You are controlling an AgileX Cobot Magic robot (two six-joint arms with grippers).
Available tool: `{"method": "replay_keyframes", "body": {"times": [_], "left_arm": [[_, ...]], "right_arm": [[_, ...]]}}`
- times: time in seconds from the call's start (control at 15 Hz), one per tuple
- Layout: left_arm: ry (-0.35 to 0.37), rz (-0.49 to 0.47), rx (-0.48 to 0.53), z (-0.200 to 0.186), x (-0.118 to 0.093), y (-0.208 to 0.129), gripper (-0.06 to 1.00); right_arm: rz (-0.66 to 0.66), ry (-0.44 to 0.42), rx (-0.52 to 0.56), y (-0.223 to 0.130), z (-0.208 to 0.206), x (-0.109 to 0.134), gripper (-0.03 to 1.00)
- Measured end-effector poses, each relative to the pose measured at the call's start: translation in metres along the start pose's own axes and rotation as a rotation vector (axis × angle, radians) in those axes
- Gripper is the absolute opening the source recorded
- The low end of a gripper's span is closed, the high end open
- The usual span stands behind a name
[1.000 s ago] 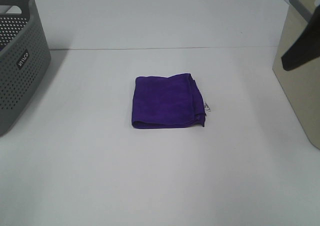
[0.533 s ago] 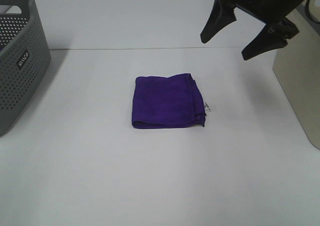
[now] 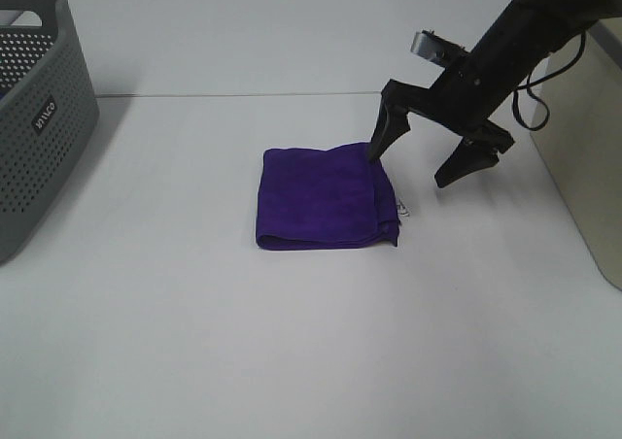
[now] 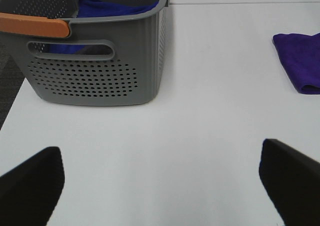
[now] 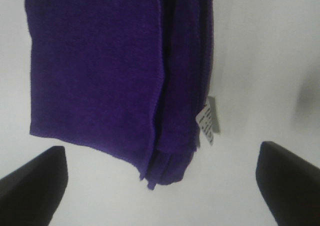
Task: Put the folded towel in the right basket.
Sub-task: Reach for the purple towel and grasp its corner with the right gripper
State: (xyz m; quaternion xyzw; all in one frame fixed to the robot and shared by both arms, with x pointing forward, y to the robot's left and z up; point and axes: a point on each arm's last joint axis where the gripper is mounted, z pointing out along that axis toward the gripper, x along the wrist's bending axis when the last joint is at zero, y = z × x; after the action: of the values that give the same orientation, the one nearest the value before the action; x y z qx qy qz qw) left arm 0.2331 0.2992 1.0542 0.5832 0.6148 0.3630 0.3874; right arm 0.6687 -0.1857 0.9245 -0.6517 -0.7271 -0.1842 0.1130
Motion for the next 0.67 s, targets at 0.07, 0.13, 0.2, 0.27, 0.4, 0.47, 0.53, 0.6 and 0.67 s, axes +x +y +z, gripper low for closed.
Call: {"method": "replay_keyframes", "body": {"times": [0.07,0.13,0.2,0.27,0.4,0.47,0.53,0.6,0.67], "left_arm": [[0.000,0.000,0.000,0.000,0.000,0.000,0.99],[0.000,0.000,0.000,0.000,0.000,0.000,0.99],[0.000,0.000,0.000,0.000,0.000,0.000,0.99],[0.000,0.000,0.000,0.000,0.000,0.000,0.99],[0.000,0.000,0.000,0.000,0.000,0.000,0.99],[0.000,0.000,0.000,0.000,0.000,0.000,0.99],[0.000,0.000,0.000,0.000,0.000,0.000,0.99],[0.000,0.000,0.000,0.000,0.000,0.000,0.99],[0.000,0.000,0.000,0.000,0.000,0.000,0.99]], "right_arm": [[0.009,-0.005,0.006,0.001,0.010,-0.005,0.98],[0.014,-0.011,0.003,0.002,0.017,-0.008,0.98],[0.015,-0.017,-0.005,0.003,0.023,-0.011,0.98],[0.018,-0.024,-0.026,0.006,0.031,-0.015,0.98],[0.018,-0.037,-0.073,0.010,0.034,-0.018,0.98],[0.017,-0.042,-0.095,0.012,0.034,-0.018,0.98],[0.017,-0.044,-0.104,0.013,0.034,-0.019,0.98],[0.018,-0.046,-0.108,0.014,0.035,-0.019,0.98],[0.026,-0.044,-0.092,0.013,0.041,-0.022,0.98]]}}
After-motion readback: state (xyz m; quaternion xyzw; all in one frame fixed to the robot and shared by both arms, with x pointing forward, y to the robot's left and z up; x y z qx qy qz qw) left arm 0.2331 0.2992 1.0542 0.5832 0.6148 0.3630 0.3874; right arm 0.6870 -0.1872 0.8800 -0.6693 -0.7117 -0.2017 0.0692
